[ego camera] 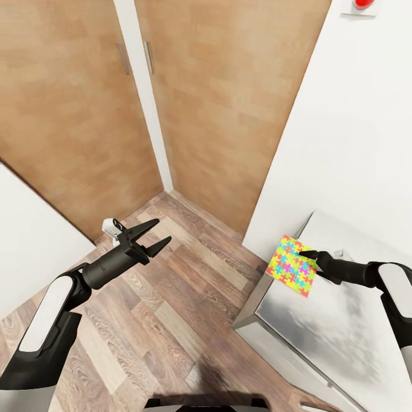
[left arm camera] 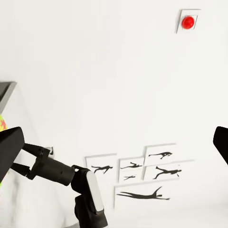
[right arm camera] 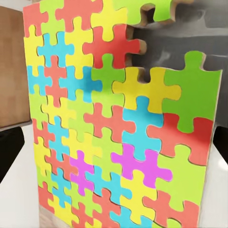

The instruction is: Put all the toys in the child's room - the three board games (two on the bed and one on the table), the two jigsaw puzzles on the table, and the tennis ball on the table - inside the toy box on the table in the child's room.

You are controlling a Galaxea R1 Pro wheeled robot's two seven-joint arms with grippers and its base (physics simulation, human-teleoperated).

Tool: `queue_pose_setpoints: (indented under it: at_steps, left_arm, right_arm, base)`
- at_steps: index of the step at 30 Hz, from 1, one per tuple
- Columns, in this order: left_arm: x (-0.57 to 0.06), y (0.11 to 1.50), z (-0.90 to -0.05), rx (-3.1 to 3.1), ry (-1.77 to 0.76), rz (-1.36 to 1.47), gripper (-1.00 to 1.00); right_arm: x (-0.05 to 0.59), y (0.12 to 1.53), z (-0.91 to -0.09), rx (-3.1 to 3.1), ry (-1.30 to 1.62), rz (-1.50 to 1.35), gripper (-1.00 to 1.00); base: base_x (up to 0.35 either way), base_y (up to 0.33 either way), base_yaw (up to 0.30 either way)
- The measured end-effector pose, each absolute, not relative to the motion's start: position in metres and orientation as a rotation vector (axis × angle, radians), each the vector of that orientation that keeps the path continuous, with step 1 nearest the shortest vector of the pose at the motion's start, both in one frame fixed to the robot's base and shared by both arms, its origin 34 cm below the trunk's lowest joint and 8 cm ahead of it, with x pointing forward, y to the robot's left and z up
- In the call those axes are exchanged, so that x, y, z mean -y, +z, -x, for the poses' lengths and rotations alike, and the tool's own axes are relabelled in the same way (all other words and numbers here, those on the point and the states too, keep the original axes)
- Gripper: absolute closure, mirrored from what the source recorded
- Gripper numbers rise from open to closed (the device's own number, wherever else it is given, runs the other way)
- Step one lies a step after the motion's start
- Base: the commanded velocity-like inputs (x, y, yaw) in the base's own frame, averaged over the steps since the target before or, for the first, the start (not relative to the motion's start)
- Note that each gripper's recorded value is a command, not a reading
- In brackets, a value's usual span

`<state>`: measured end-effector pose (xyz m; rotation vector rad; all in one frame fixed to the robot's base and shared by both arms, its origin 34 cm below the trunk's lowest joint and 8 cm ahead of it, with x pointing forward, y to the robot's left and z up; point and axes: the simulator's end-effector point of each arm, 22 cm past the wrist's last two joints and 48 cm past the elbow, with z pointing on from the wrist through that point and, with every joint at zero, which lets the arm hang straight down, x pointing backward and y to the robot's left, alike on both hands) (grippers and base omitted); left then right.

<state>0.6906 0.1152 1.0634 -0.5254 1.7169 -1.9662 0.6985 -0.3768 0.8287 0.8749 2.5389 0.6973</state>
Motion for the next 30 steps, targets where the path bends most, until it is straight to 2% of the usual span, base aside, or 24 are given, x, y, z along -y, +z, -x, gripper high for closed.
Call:
queue_pose_setpoints:
  at_steps: [30]
  left_arm:
    - [-0.1151, 1.0632, -0.6906, -1.718, -1.966, 0.526, -1.0]
  right_arm:
    - [0.3779, 0.8286, -0.6983, -2.538, 0.696, -0.878, -1.0]
  base:
    - [0.0, 0.0, 0.008]
